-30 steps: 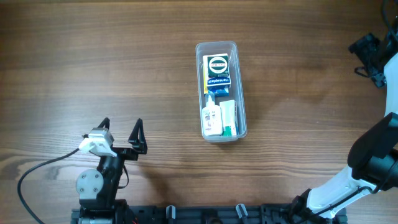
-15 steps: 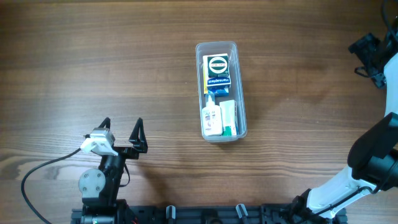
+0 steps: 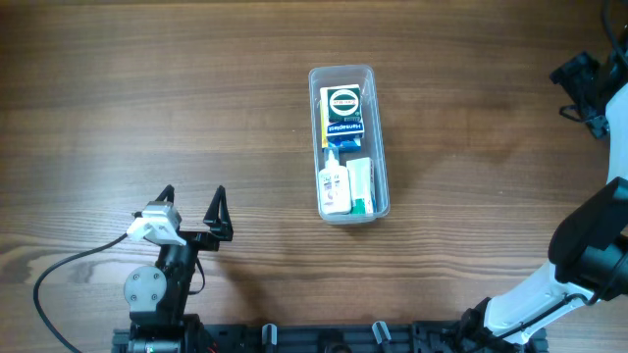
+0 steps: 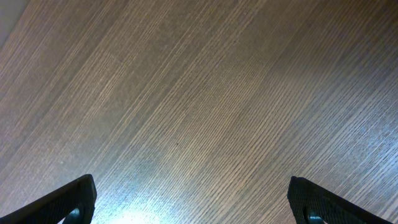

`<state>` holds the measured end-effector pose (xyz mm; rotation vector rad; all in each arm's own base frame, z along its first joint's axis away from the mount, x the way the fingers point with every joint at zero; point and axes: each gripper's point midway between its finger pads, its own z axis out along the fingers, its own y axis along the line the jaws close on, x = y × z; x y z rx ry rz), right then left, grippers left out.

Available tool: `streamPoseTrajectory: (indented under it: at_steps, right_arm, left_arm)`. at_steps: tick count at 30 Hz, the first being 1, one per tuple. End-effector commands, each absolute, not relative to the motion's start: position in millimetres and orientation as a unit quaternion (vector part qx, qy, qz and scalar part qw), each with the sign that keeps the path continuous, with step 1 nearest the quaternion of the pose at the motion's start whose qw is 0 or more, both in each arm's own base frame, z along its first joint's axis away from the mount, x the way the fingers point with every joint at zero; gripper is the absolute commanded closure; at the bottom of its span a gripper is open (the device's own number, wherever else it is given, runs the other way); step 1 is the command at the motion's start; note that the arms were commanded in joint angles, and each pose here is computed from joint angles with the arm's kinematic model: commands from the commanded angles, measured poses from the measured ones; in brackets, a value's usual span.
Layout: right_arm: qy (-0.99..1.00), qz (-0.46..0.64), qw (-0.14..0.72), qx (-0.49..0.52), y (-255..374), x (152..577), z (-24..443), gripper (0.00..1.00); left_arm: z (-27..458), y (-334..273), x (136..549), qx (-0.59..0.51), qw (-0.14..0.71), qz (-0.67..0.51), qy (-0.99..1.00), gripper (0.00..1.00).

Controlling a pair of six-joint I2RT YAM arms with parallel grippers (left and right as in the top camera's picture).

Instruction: Pack container

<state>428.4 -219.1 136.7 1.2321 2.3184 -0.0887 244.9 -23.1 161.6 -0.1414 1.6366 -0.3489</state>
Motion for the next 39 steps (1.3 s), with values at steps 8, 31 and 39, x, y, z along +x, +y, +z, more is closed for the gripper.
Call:
streamPoseTrajectory:
  at_steps: [8,31,39]
  right_arm:
    - [0.853,-0.029,0.248,0.459,-218,429,130,0.00]
    - [0.855,0.069,0.437,0.270,-33,413,312,0.00]
    - [0.854,0.030,0.454,0.251,-17,333,288,0.00]
  left_arm:
    - [161,-23,245,-0.053,0.671,-0.148,0.725,0.00]
    - [161,-23,245,-0.053,0.671,-0.148,0.725,0.00]
    - [161,-23,245,-0.053,0.671,-0.148,0.725,0.00]
